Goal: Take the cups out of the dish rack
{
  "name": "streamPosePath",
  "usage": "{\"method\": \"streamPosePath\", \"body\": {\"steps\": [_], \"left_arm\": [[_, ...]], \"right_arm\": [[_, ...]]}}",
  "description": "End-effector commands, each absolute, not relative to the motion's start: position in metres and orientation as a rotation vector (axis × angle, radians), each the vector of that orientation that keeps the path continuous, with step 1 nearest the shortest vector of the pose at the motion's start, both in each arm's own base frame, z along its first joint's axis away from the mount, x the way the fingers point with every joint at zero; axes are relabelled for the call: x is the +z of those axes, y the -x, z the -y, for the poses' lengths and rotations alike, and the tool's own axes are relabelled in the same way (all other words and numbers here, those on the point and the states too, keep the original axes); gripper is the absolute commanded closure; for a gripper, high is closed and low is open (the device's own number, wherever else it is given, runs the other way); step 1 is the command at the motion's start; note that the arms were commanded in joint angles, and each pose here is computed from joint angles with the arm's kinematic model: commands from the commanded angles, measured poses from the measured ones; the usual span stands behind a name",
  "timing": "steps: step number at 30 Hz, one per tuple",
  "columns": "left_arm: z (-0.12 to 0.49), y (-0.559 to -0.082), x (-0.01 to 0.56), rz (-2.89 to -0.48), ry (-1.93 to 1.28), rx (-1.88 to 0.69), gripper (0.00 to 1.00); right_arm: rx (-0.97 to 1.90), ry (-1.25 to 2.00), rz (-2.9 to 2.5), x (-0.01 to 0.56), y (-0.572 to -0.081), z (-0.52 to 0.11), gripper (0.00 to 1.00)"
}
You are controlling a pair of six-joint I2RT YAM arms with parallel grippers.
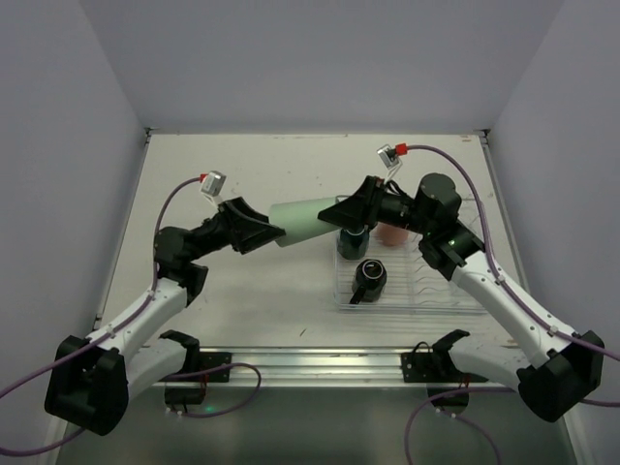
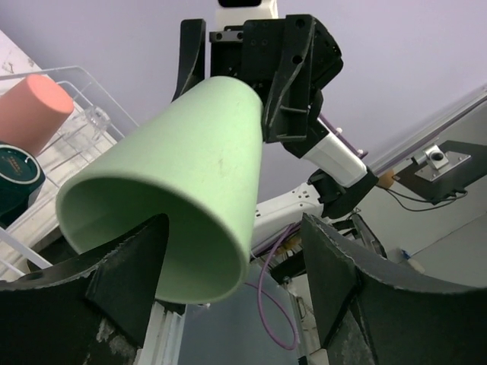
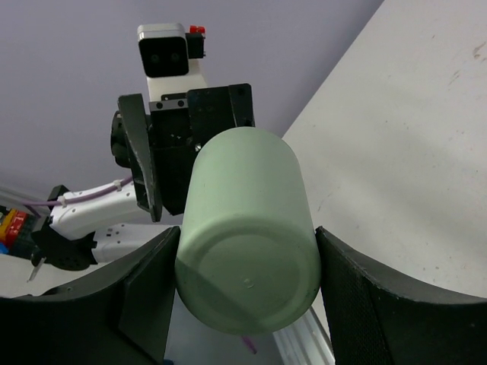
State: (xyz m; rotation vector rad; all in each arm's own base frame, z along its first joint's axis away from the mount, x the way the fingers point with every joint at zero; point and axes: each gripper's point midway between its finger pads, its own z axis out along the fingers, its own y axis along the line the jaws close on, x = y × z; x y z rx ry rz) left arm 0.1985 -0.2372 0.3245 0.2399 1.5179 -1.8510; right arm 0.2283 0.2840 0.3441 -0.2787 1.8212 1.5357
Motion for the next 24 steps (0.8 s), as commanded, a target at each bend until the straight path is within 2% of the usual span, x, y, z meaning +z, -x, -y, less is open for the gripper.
{"method": "streamPosePath", "body": {"steps": [1,3,6,7,9,10,11,12,13,16,17,18,21,22,24], "left_arm": [[0.235,-0.195,0.35,-1.412,-0.265,-1.851,0.27],[0.235,-0.196,0.353,-1.404,-0.258,-1.852,0.31],[0.236,-0.196,0.354,-1.41,-0.258,-1.858,0.46],[0.236,-0.197,0.353,-1.412,-0.256,-1.86,0.6],[0.236,-0.197,0.353,-1.417,-0.252,-1.864,0.76],[0.236,-0.197,0.352,-1.419,-0.25,-1.866,0.89],[0.236,-0.198,0.352,-1.422,-0.25,-1.868,0.96],[0.237,-0.198,0.351,-1.431,-0.252,-1.87,1.0],[0.238,-0.199,0.35,-1.44,-0.25,-1.872,1.0],[0.238,-0.202,0.349,-1.474,-0.256,-1.857,1.0],[0.236,-0.205,0.349,-1.488,-0.251,-1.835,1.0],[0.234,-0.21,0.344,-1.501,-0.27,-1.78,1.0],[0.221,-0.238,0.33,-1.627,-0.226,-1.566,1.0],[0.214,-0.243,0.308,-1.77,-0.145,-1.508,1.0],[0.194,-0.269,0.321,-1.759,-0.172,-1.23,1.0]], "right_arm": [[1.564,0.319,-1.759,0.353,-0.227,-0.29,1.0],[1.566,0.321,-1.763,0.352,-0.228,-0.291,1.0],[1.572,0.33,-1.77,0.349,-0.227,-0.293,1.0],[1.57,0.326,-1.773,0.349,-0.228,-0.292,1.0],[1.569,0.33,-1.772,0.349,-0.228,-0.292,1.0],[1.571,0.331,-1.769,0.351,-0.227,-0.292,0.98],[1.574,0.334,-1.775,0.351,-0.227,-0.293,0.93],[1.572,0.337,-1.772,0.354,-0.228,-0.293,0.86],[1.565,0.33,-1.804,0.351,-0.228,-0.293,0.73],[1.502,0.32,-1.848,0.349,-0.231,-0.288,0.43],[1.463,0.322,-1.858,0.347,-0.232,-0.285,0.15],[1.4,0.281,-1.859,0.352,-0.239,-0.279,0.02],[1.205,0.21,-1.94,0.343,-0.252,-0.26,0.01],[1.145,0.182,-2.01,0.331,-0.251,-0.253,0.01],[1.037,0.166,-2.025,0.334,-0.257,-0.24,0.01]]}}
